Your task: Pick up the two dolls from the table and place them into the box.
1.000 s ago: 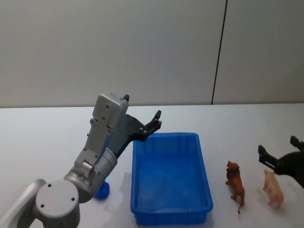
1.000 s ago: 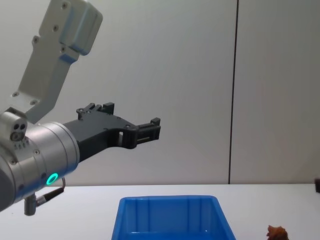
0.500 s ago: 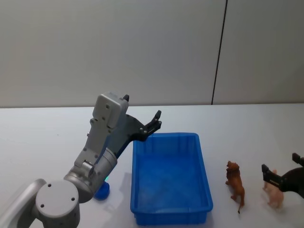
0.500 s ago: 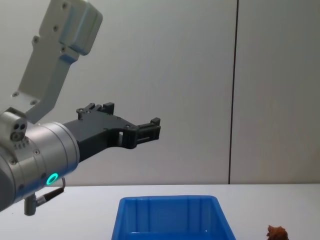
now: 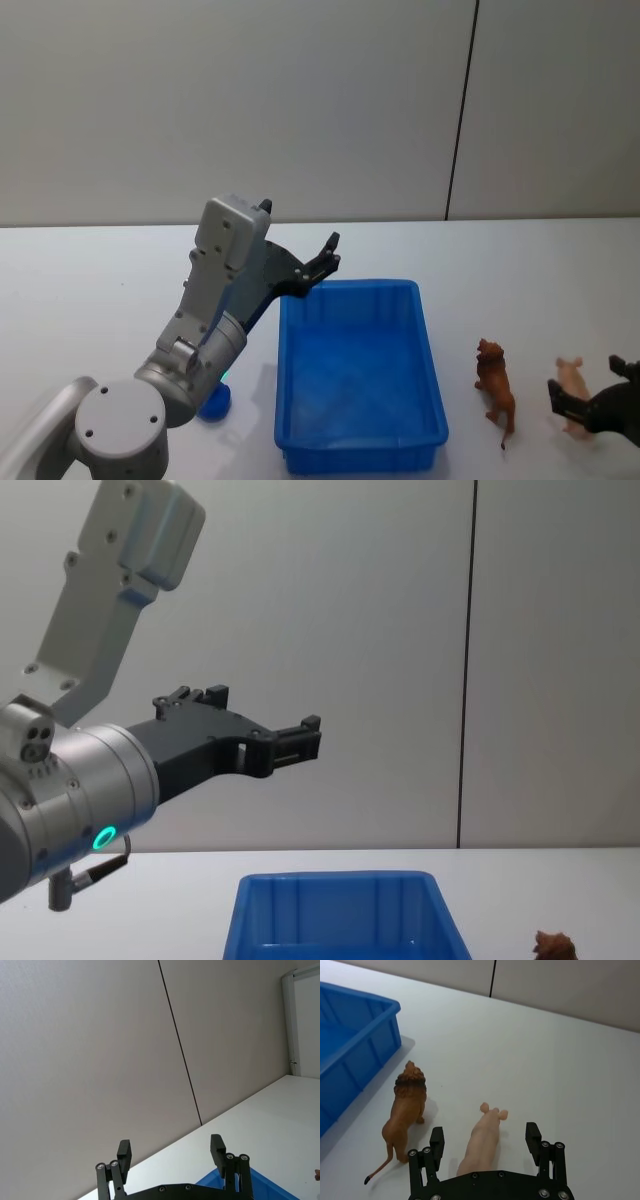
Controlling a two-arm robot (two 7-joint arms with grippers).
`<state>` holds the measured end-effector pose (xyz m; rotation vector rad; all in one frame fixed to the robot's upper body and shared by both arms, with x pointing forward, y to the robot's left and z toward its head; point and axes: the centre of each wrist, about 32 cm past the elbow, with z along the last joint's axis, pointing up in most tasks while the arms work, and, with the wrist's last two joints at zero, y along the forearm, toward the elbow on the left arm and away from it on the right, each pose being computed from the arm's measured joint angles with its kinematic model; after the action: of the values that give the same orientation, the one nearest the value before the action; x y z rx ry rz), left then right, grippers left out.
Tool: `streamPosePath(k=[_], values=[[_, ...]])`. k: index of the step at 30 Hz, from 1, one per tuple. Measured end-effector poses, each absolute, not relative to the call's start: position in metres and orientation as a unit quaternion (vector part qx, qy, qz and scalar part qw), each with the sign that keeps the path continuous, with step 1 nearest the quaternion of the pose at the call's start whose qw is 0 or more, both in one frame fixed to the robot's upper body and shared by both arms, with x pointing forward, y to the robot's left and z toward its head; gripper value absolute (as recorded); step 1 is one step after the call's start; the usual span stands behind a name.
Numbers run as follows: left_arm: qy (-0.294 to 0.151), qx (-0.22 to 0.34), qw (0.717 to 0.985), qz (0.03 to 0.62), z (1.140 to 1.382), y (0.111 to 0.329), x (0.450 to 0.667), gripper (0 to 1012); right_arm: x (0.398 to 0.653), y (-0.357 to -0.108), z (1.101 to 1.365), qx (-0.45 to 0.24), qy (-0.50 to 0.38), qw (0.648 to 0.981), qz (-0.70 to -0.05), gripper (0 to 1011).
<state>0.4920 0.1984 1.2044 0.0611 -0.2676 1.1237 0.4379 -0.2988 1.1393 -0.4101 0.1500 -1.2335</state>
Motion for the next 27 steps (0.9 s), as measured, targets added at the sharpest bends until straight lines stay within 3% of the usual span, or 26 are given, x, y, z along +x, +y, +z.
streamPosePath(k=[15,27], values=[[-0.126,0.029,0.837,0.531,1.204,0.198,0.492,1001,0.44,-0.294,1.125,-0.215,0.097,0.788,-0.568,986],[-0.126,0.029,0.837,0.531,1.204,0.198,0.492,1001,0.442,-0.291,1.121,-0.227,0.107,0.788,-0.562,661]])
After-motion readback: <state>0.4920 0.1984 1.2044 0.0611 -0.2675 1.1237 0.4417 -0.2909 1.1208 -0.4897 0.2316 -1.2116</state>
